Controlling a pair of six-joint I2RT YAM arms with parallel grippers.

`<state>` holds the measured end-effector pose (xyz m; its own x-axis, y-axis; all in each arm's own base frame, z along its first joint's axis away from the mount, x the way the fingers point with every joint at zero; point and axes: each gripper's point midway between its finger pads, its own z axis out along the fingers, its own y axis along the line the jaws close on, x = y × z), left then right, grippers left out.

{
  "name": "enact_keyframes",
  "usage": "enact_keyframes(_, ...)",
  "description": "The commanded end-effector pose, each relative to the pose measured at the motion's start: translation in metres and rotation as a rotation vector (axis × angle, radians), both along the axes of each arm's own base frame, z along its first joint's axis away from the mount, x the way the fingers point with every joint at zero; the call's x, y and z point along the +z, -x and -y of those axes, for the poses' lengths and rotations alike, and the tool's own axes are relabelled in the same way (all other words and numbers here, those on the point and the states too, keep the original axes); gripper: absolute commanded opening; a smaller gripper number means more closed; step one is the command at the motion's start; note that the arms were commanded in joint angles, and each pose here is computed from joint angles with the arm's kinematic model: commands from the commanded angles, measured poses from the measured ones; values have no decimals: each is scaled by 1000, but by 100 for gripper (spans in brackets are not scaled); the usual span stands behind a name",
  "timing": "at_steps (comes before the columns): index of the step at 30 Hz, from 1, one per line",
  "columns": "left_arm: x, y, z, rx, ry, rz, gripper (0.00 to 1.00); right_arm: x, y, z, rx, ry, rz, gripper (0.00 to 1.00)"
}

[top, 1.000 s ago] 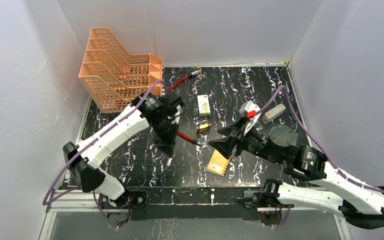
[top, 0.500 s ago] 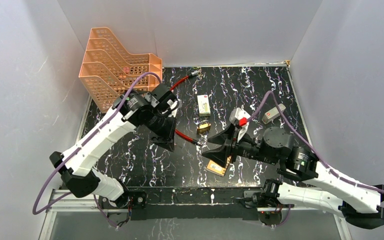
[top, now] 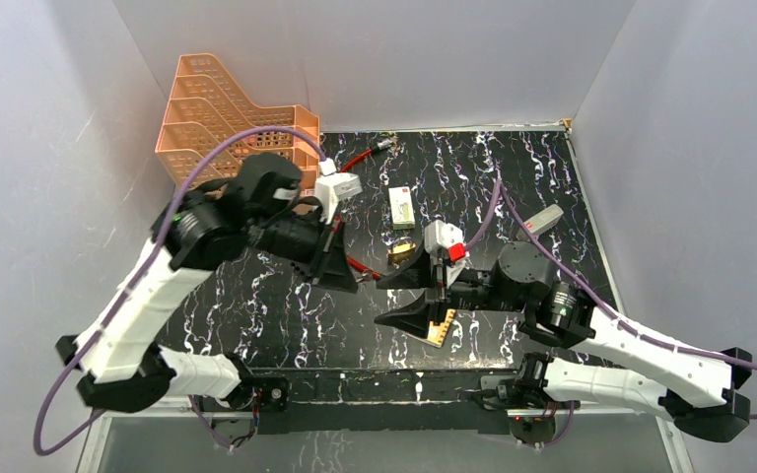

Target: Unlock with the key

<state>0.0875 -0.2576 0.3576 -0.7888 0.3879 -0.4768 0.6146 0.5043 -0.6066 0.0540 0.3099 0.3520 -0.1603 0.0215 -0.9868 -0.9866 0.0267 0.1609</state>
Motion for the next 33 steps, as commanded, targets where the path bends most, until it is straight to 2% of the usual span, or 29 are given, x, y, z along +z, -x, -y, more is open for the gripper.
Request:
enact_keyframes(1, 33, 24, -2, -172, 209, 143, 0, 71, 12, 5, 65, -160, 134, 68)
enact_keyframes(5, 18, 30, -4, -212, 172, 110, 0, 92, 4, 18, -1, -161, 184, 68)
enact_keyframes(8, 12, 32, -5, -234, 152, 83, 0, 90, -6, 17, -47, -106, 187, 67)
enact_keyframes(14, 11, 29, -5, -253, 152, 125, 0, 81, 6, 1, 53, -94, 166, 68)
enact_keyframes(18, 7, 28, -4, -263, 140, 143, 0, 69, 1, -6, 47, -54, 164, 66)
enact_keyframes(23, 3, 27, -7, -271, 134, 182, 0, 57, -4, -14, 64, 20, 154, 56)
enact_keyframes(29, 3, 27, -11, -281, 143, 238, 0, 53, -2, -13, 97, 48, 128, 50)
enact_keyframes(33, 4, 27, -14, -286, 162, 285, 0, 51, 0, -14, 126, 55, 102, 36)
